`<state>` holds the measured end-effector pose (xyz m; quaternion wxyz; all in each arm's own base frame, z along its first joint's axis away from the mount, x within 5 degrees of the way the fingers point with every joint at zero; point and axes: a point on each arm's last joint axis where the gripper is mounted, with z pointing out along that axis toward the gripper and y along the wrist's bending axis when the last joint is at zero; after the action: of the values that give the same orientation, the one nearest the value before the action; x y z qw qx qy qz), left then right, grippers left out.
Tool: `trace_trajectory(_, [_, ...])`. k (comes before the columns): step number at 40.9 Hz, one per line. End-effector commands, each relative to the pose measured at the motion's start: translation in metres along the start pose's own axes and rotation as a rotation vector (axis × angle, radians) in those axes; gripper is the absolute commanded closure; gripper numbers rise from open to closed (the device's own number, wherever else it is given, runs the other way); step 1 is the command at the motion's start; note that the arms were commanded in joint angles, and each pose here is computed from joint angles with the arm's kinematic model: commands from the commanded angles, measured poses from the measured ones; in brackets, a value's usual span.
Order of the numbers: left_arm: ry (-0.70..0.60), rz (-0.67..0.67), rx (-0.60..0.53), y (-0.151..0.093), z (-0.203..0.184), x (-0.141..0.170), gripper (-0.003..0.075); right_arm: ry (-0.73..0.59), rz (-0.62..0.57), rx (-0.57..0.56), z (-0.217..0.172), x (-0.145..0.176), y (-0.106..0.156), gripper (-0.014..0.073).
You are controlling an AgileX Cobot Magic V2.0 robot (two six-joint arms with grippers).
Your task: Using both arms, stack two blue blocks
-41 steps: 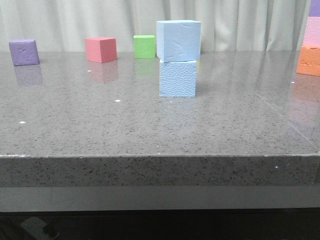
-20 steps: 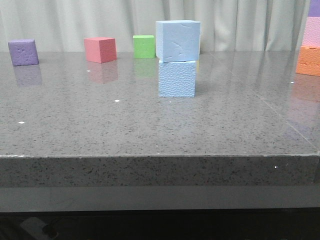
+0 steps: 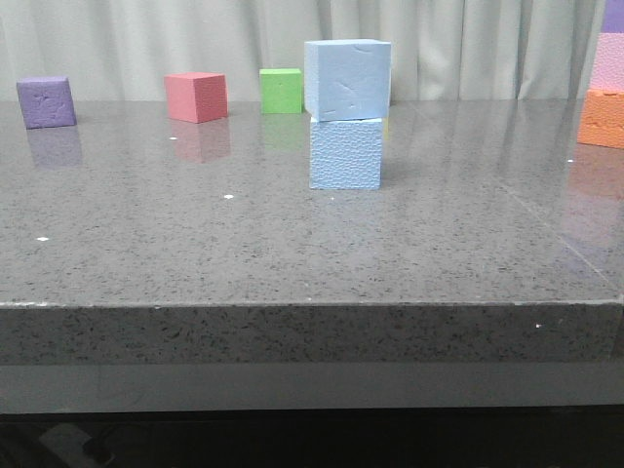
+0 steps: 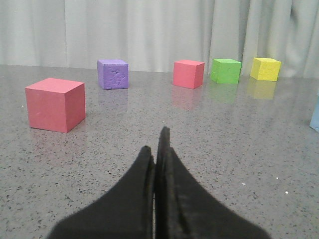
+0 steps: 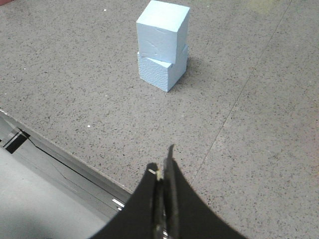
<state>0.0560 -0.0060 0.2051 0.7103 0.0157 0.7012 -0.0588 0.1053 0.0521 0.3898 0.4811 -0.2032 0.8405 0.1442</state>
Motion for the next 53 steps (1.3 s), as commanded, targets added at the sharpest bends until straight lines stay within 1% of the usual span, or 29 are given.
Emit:
trace_trajectory(1, [-0.103,0.013,0.001,0.0,-0.002,-0.008,0.0741,-0.087,0.009,0.011,-0.006,-0.011,0.0,0.0662])
trace_trajectory(33, [-0.102,0.013,0.0,0.0,-0.002,-0.008,0.0741,-0.092,0.008,0.01,-0.006,-0.01,0.0,0.0662])
trace_trajectory(35, [-0.102,0.013,0.0,0.0,-0.002,-0.008,0.0741,-0.107,-0.008,0.037,-0.009,-0.006,-0.002,0.0662])
trace_trajectory(37, [-0.102,0.013,0.0,0.0,-0.002,-0.008,0.0741,-0.132,-0.026,0.095,-0.011,0.0,-0.007,0.0662])
trace_trajectory(39, [-0.102,0.013,0.0,0.0,-0.002,-0.008,0.0741,-0.158,-0.01,0.14,-0.009,0.011,-0.012,0.0662])
trace_trajectory(40, [-0.102,0.013,0.0,0.0,-0.002,-0.008,0.0741,-0.199,-0.001,0.174,-0.01,0.015,-0.014,0.0662])
trace_trajectory(41, [-0.102,0.013,0.0,0.0,-0.002,-0.008,0.0741,-0.214,0.009,0.199,-0.008,0.023,-0.017,0.0662])
trace_trajectory(45, [-0.102,0.013,0.0,0.0,-0.002,-0.008,0.0741,-0.355,0.029,0.314,-0.009,0.053,-0.023,0.0662])
trace_trajectory(50, [-0.102,0.013,0.0,0.0,-0.002,-0.008,0.0741,-0.517,0.029,0.416,-0.004,0.094,-0.027,0.0662])
trace_trajectory(53, [-0.102,0.013,0.0,0.0,-0.002,-0.008,0.0741,-0.574,0.029,0.457,0.002,0.12,-0.028,0.0662])
